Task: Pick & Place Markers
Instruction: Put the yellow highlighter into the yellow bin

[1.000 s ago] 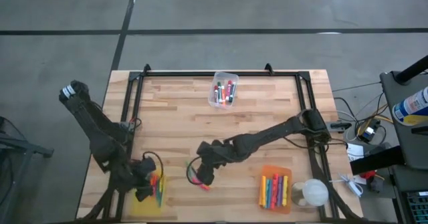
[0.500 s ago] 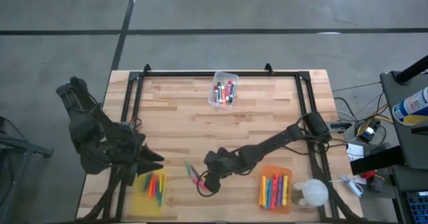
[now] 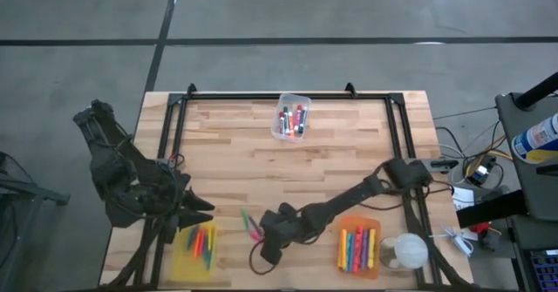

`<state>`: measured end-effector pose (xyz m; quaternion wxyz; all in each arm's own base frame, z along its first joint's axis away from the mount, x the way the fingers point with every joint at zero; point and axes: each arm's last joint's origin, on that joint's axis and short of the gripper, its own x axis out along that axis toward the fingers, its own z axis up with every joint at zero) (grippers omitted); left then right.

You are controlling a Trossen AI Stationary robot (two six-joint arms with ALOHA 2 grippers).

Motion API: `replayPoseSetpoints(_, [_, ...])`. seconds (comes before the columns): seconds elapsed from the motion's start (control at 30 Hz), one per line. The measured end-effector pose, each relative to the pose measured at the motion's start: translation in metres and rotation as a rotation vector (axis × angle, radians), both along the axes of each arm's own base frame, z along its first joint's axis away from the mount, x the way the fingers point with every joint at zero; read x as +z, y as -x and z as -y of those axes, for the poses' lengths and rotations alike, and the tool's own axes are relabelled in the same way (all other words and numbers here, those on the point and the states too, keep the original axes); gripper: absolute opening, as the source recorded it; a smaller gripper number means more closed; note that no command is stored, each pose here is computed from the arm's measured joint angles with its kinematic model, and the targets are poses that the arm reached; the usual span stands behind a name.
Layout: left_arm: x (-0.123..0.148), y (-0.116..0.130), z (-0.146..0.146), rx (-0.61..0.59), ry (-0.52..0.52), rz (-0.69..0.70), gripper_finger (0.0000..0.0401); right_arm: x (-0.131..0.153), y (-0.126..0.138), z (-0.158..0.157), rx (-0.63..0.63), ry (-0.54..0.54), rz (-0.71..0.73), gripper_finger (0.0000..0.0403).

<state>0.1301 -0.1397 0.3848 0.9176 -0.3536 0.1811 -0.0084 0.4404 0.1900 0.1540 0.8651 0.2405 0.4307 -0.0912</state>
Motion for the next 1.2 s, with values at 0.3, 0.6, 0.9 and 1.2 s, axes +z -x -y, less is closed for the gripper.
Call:
replayPoseSetpoints(0.3, [-0.001, 0.001, 0.001, -0.026, 0.002, -0.017, 0.0151, -0.016, -0.016, -0.007, 0.02, 0.113, -0.205, 0.0214])
replayPoseSetpoints(0.6, [-0.002, 0.001, 0.001, -0.048, 0.008, -0.028, 0.0151, -0.025, -0.023, -0.007, 0.035, 0.115, -0.216, 0.0203])
replayPoseSetpoints(0.9, [-0.002, 0.001, 0.002, -0.05, 0.008, -0.029, 0.0151, -0.032, -0.023, 0.013, 0.095, 0.075, -0.28, 0.0078])
replayPoseSetpoints(1.2, [-0.002, 0.001, 0.001, -0.03, 0.003, -0.021, 0.0151, -0.009, -0.026, 0.034, 0.189, 0.115, -0.352, 0.003])
